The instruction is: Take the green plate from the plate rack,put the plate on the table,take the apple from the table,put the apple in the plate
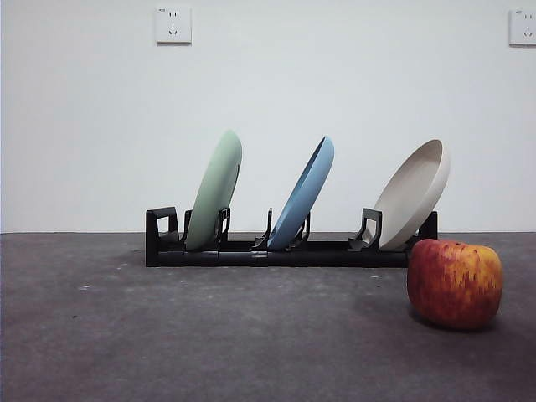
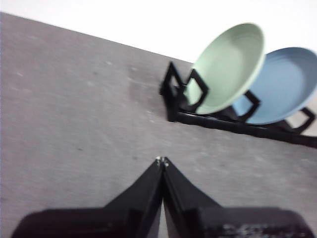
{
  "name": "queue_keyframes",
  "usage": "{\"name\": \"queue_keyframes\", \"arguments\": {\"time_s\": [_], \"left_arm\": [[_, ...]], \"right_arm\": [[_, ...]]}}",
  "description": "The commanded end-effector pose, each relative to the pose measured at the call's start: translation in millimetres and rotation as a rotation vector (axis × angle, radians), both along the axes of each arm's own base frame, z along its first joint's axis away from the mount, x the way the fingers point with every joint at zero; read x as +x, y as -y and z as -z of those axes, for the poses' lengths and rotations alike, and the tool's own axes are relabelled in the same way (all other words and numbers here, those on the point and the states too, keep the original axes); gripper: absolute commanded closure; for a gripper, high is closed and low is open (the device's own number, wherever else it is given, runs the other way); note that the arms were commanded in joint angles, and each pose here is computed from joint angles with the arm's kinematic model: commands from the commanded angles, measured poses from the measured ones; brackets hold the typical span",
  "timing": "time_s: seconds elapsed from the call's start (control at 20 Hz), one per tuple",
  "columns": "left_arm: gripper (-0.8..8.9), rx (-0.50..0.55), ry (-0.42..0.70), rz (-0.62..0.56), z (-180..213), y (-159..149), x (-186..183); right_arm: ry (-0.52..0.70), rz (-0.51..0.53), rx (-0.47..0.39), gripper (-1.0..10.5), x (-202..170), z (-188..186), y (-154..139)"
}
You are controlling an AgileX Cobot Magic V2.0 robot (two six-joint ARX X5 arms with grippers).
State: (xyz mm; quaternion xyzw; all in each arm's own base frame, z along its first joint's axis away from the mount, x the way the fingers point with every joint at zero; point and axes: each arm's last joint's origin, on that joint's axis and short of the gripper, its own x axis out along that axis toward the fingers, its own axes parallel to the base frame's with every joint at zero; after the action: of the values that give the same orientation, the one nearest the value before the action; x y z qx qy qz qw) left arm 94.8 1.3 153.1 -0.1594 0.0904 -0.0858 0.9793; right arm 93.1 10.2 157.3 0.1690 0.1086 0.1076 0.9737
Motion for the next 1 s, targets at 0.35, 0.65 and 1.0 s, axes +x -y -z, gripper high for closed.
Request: {"name": "queue_keyframes", "arguments": {"time_s": [0.35, 0.65, 1.0], "left_arm": [[8.21, -0.105, 0.034, 0.114, -31, 4, -8], [8.21, -0.108, 0.054, 0.194, -65, 7, -17], [8.21, -0.060, -0.010, 0.346, -98, 11, -19]], "right_arm": [[0.085, -0.039, 0.085, 9.6, -6, -44, -1], [-0.004, -0.116, 0.055, 9.6, -6, -78, -3], [-0.164, -0.255, -0.103, 9.6, -2, -121, -7]]}}
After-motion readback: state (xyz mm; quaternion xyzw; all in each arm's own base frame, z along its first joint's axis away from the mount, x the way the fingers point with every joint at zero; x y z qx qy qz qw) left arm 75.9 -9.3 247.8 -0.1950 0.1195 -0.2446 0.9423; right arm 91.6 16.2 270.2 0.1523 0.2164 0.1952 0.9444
